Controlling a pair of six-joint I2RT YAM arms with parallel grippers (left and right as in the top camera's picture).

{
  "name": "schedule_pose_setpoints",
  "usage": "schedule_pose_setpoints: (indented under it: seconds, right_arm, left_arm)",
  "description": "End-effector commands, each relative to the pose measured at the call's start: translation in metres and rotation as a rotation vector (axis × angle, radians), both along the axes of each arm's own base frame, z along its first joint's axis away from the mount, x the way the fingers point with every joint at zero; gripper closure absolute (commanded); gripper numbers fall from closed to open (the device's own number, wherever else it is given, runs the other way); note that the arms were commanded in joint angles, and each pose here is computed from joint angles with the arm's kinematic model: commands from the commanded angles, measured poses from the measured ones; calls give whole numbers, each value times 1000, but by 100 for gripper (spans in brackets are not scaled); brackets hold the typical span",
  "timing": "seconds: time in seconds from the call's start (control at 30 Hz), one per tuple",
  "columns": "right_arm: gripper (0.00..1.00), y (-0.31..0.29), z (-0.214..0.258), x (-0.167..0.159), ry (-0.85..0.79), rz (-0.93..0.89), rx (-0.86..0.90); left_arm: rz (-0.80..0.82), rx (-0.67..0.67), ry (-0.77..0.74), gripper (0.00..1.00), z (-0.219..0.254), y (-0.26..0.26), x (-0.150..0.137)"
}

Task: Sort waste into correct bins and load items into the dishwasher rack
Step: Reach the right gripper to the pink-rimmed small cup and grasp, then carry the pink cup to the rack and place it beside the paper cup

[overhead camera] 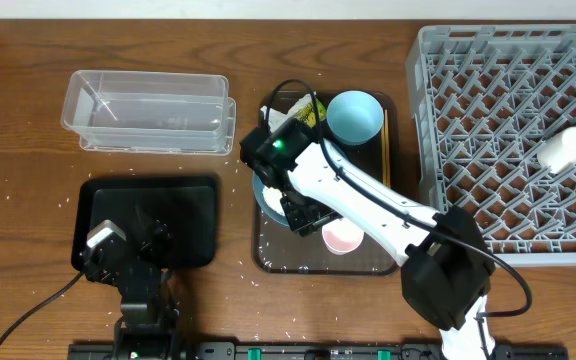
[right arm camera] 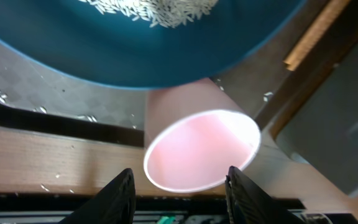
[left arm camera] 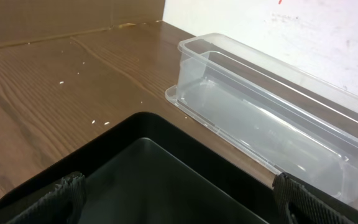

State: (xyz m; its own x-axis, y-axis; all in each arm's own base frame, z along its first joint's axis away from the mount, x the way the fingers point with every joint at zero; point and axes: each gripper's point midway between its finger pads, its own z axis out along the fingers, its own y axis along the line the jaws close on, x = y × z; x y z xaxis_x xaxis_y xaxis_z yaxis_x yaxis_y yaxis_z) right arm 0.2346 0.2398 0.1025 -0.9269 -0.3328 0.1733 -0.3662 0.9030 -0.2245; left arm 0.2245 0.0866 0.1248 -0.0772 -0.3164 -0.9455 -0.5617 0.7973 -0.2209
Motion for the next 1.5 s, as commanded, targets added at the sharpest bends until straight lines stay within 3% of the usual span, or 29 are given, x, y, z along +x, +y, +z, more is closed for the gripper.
schedule_pose_setpoints:
  seconds: [0.0,0.27,0.53,0.87,1.0,1.13,1.3,1.47]
  right_arm:
    - [55,5,-5,-6,14,-36,37]
    - [58,3,-24,-14,40,-38,35]
    - [66,19,-36,-11,11,-26,90]
    - [76,3,-49,-14,15,-36,38]
    - [83,-4,-29,0,-8,-29,21]
    - [99,-4,3,21,-29,-18,63]
    - [99,-16,45,60,-92,-17,137]
    - [99,-65,95,115,-229,-109,181]
  left_arm:
    - [18,7,49,2,-14,3,-4]
    - [18,7,49,2,-15,3,-4]
    - [18,7,49,2,-14,3,-4]
    - [18,7,49,2,-15,3,-4]
    - [18,7,49,2,-14,3,-4]
    - [18,7,49,2,-15,3,-4]
    - [18,7,49,2,-14,3,-4]
    - [18,7,49,2,-15,3,-4]
